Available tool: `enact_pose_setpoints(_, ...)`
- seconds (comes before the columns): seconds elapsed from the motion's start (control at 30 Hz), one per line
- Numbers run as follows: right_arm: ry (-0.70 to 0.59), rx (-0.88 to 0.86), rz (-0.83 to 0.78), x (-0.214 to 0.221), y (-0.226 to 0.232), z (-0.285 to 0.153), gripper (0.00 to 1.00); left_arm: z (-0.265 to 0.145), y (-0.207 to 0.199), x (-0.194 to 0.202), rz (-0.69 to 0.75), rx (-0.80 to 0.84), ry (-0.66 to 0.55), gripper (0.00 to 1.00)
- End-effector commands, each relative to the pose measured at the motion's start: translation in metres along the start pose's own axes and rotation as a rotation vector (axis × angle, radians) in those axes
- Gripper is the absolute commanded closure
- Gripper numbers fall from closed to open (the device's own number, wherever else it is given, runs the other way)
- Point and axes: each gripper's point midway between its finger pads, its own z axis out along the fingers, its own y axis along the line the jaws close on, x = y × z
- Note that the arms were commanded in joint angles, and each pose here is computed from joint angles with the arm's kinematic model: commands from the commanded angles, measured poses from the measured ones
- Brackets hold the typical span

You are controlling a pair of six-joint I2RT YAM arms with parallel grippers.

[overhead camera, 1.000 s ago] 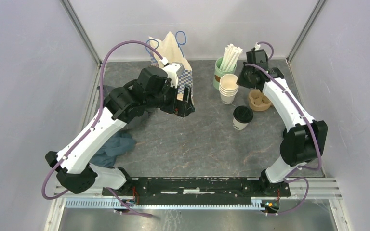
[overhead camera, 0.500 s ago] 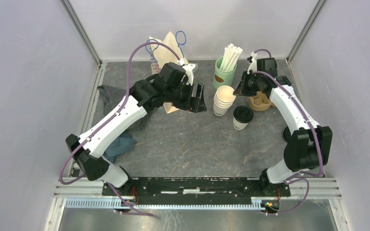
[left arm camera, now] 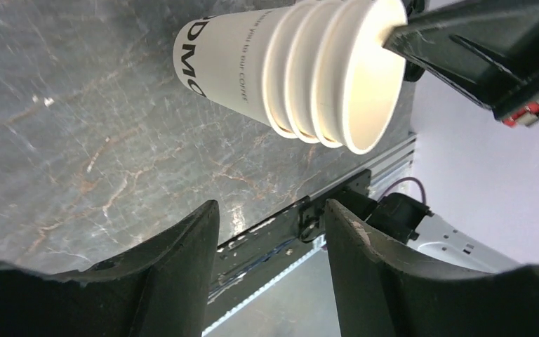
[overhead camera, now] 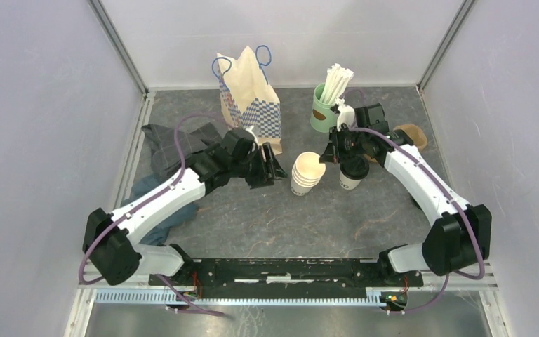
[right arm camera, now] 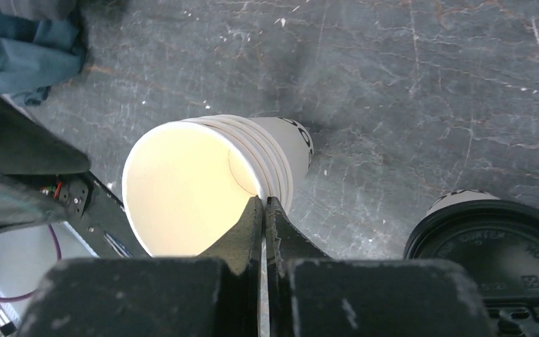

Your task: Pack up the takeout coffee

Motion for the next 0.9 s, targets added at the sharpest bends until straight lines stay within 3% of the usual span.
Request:
enact_pose_setpoints(0.0,-0.063,-0.046,-0.041,-0.006,0.017,-0.012,1.0,0.0,-0.025,-0.008,-0.214,0.171,-0.075,0.35)
enact_pose_setpoints(0.13,-0.05,-0.051,-0.043,0.001,0.019,-0.012,1.0,0.007,-0.021,-0.003,-0.298,0.222,-0.083,0.32)
enact_pose_setpoints(0.23,-0.047,-0.055,-0.047,0.003,0.022,-0.012,1.0,0.009,-0.02,-0.003,-0.312,0.224,-0.085,0.25)
enact_pose_setpoints(0.47,-0.029,-0.069,-0.052,0.012,0.029,-0.008,1.0,0.014,-0.017,-0.002,-0.324,0.223,-0.089,0.21)
enact_pose_setpoints(0.73,-0.043,-0.078,-0.039,0.012,0.034,-0.006,1.0,0.022,-0.003,0.004,-0.326,0.176,-0.079,0.37)
enact_pose_setpoints(0.87,-0.048,-0.077,-0.032,0.012,0.035,-0.006,1.0,0.018,0.002,0.003,-0.325,0.161,-0.097,0.38)
